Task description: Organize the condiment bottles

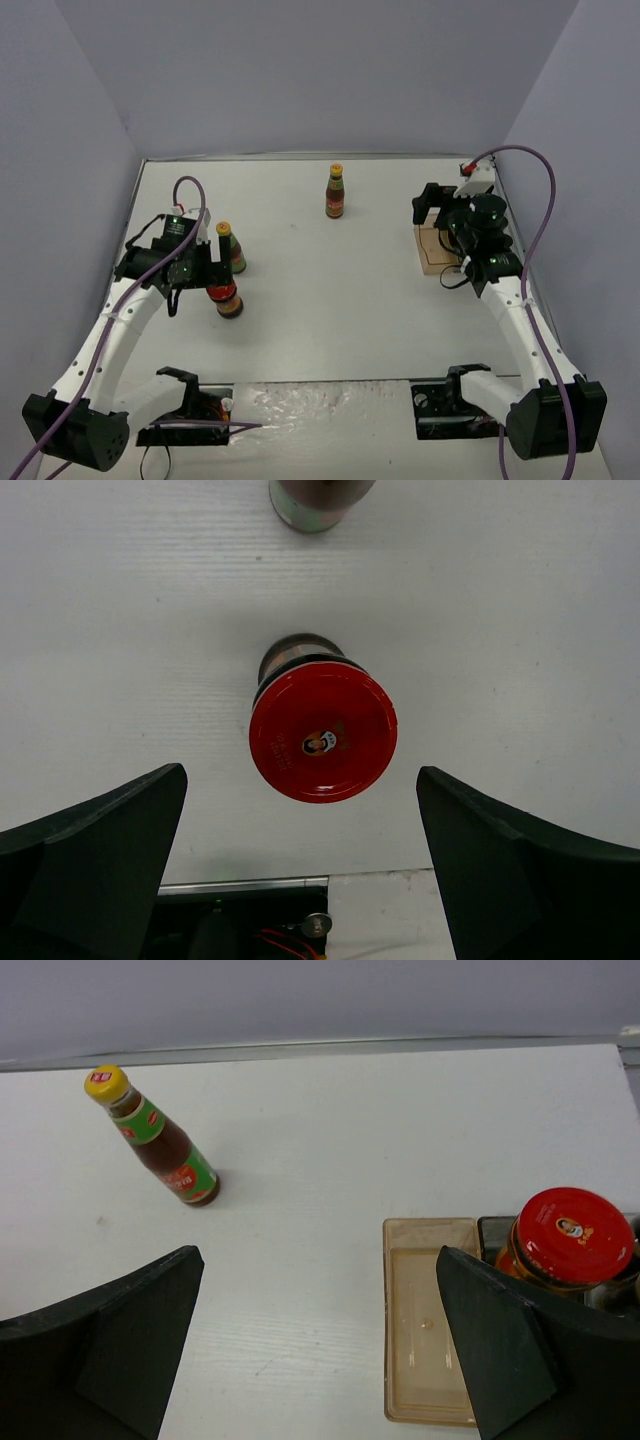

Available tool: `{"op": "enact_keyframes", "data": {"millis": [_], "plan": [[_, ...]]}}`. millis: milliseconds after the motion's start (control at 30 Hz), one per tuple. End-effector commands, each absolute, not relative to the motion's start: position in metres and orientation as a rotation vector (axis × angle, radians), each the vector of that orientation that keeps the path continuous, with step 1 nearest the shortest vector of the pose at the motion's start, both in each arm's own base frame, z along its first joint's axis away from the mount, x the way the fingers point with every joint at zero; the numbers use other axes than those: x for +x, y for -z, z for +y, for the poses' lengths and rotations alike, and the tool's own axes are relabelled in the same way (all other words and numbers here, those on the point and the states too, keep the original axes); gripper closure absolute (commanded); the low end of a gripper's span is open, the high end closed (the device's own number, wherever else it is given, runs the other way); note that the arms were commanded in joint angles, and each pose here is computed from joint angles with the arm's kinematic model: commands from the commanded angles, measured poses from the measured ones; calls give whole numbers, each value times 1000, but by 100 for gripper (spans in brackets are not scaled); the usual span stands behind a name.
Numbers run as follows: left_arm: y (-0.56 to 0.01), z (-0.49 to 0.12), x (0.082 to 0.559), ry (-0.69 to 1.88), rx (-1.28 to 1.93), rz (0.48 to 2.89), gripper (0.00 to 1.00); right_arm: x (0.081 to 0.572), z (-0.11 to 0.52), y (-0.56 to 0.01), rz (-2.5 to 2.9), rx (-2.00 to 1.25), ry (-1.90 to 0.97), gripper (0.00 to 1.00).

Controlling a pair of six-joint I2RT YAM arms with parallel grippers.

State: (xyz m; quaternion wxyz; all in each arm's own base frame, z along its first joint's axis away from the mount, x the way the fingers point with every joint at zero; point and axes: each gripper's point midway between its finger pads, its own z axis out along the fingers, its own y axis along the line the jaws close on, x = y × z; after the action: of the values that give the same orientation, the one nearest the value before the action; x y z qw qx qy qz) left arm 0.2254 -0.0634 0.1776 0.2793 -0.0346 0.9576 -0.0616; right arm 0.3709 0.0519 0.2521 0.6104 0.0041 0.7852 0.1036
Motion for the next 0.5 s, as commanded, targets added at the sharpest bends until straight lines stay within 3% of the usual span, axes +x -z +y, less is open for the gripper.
{"op": "enact_keyframes", "data": {"millis": [0,467], "plan": [[-180,-81,227,266,-132,2595,3,362,65,-268,1746,-24,-314,0],[-125,-76,231,65,-240,2680,3,356,69,-263,1732,-33,-344,0]]}}
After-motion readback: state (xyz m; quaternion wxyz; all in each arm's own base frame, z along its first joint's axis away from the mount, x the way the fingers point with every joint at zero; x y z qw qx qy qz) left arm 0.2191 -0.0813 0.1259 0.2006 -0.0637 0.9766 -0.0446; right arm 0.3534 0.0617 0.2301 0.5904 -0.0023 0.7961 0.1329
